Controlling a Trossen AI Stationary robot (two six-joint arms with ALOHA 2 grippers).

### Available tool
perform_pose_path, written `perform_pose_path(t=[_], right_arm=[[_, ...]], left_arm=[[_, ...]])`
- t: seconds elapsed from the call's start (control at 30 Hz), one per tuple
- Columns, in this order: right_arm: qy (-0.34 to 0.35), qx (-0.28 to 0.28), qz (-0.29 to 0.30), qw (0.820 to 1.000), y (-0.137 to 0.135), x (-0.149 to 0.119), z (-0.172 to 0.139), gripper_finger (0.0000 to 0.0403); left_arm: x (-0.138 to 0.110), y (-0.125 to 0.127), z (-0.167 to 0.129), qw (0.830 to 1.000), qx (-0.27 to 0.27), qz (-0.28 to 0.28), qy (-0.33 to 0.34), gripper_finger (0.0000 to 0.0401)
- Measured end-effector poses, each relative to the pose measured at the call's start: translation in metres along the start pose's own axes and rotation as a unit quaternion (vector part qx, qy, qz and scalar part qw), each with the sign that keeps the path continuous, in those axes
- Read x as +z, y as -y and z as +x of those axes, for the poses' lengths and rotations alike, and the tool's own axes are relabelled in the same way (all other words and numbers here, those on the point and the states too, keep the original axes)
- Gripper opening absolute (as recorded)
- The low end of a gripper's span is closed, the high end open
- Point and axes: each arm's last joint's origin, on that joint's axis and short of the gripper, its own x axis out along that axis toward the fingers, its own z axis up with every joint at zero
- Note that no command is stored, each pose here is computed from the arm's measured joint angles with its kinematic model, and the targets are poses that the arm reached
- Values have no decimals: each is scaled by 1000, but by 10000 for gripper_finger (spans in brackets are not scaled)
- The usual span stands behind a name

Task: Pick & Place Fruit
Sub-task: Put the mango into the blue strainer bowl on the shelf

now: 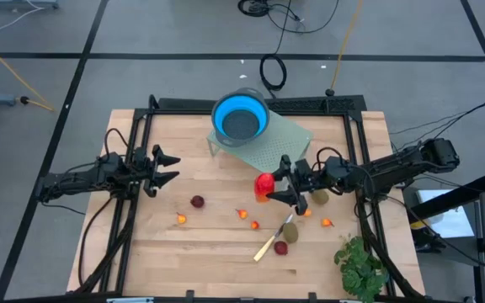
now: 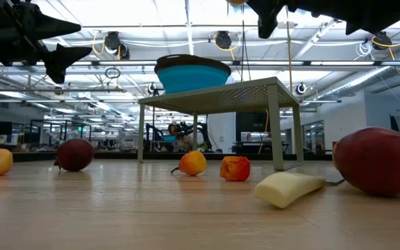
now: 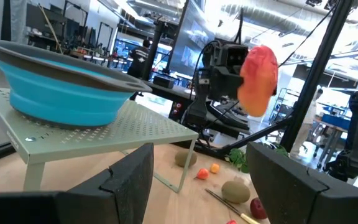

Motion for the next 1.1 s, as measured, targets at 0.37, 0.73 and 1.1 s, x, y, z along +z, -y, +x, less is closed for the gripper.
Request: perform_pose_path(t=[0.37, 0.73, 1.1], right_arm=[[4, -32, -171, 985, 2, 1, 0, 238], [4, -32, -173, 984, 2, 1, 0, 238], [-13, -35, -133, 990, 3, -3, 0, 238]], left_arm=[[0, 0, 0, 1000, 0, 2, 0, 257], [0, 0, 0, 1000, 1, 2, 0, 257], [4, -1, 0, 999, 25, -1, 25, 257]])
